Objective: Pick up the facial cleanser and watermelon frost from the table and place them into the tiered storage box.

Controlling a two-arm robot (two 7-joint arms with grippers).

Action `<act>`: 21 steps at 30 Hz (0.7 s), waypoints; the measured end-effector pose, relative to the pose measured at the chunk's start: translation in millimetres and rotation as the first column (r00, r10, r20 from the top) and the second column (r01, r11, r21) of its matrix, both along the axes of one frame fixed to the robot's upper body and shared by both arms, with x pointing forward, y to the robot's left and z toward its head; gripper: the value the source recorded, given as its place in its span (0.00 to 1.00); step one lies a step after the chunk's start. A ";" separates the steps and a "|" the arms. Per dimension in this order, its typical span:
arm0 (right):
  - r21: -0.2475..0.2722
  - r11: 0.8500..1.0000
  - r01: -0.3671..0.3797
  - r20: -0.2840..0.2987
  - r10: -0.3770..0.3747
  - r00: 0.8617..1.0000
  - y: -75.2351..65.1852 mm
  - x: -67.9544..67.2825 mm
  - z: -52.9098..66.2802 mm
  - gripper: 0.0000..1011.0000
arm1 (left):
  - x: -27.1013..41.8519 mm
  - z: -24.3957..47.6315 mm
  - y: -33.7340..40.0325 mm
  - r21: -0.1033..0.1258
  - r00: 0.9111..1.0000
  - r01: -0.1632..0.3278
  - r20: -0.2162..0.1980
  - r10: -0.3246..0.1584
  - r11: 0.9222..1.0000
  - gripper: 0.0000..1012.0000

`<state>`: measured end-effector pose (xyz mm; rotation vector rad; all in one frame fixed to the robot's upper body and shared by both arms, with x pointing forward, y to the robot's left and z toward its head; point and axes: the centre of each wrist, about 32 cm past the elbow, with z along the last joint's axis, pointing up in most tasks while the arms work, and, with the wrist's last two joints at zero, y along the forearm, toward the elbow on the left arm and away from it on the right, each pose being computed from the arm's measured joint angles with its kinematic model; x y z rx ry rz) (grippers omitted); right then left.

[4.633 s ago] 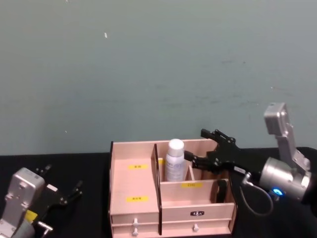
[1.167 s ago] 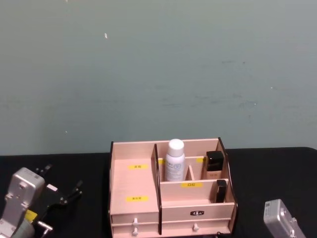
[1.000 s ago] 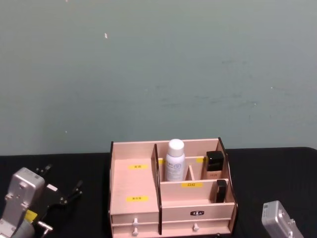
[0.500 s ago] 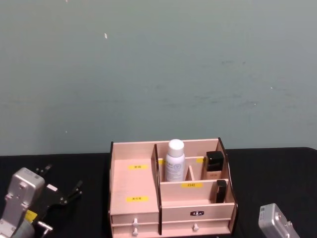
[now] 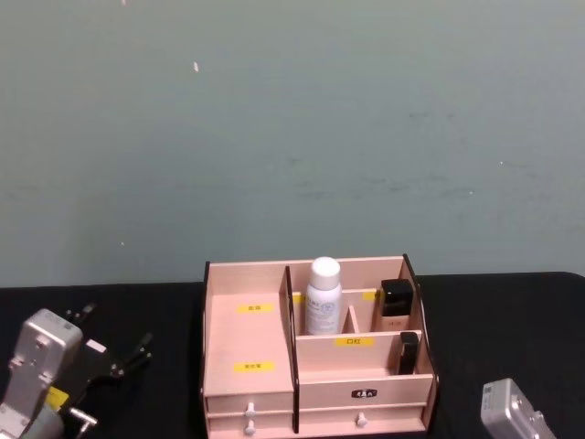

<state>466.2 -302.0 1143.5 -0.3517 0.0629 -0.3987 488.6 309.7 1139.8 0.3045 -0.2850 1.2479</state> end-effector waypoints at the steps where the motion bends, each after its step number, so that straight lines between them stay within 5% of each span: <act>1: 0.005 1.000 0.007 -0.001 -0.007 1.000 -1.3 -0.5 0.1 0.99 | 0.0 0.0 0.0 0.000 1.000 0.000 0.000 0.000 1.000 0.99; 21: 0.068 0.998 0.007 0.026 -0.009 1.000 -6.2 -5.2 9.4 0.99 | 0.0 0.0 0.0 0.000 1.000 0.000 0.000 0.000 1.000 0.99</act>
